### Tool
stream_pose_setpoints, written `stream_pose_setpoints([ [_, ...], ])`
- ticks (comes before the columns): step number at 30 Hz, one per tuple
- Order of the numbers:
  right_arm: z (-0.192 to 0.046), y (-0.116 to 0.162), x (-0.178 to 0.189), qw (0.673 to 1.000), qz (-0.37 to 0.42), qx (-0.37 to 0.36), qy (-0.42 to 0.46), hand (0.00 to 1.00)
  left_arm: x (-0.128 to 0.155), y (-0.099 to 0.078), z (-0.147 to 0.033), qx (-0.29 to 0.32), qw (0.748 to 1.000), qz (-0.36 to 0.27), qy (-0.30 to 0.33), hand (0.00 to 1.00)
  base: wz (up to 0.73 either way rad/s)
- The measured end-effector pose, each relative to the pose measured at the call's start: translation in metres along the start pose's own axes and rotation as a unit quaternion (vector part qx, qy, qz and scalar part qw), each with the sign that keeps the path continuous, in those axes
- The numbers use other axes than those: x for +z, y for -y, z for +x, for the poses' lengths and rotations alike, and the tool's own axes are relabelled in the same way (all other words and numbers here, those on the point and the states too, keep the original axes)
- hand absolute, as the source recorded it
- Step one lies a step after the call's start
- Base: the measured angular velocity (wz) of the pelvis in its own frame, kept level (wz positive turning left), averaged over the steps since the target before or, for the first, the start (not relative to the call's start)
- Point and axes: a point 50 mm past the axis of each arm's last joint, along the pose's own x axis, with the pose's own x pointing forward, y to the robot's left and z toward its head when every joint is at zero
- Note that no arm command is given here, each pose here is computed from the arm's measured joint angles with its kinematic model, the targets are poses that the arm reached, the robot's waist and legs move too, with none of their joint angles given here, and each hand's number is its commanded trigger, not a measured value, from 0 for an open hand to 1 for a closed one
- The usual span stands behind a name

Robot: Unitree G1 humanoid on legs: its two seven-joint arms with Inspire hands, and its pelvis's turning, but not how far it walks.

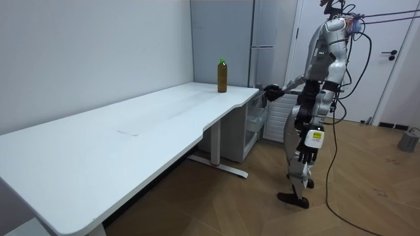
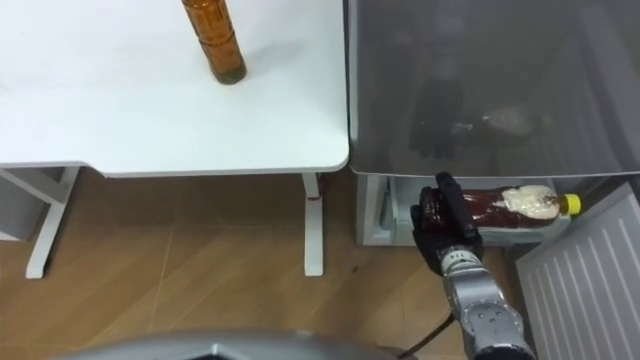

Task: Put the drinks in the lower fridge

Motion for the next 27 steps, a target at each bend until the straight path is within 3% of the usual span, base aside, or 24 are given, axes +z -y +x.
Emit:
stream_pose_setpoints([
  [12, 0.040, -0.049, 0.018, 0.999, 0.039, -0.001, 0.021, 1.00, 0.058, 0.014, 0.003, -0.023, 0.997, 0.041, 0.059, 0.00, 0.03],
  [23, 0.054, -0.078, 0.036, 0.997, 0.057, -0.010, 0.043, 1.00, 0.099, 0.032, 0.002, -0.035, 0.994, 0.043, 0.095, 0.00, -0.03],
  [27, 0.059, -0.104, 0.041, 0.996, 0.069, 0.009, 0.047, 1.00, 0.114, 0.038, 0.001, -0.040, 0.992, 0.043, 0.112, 0.00, 0.08],
])
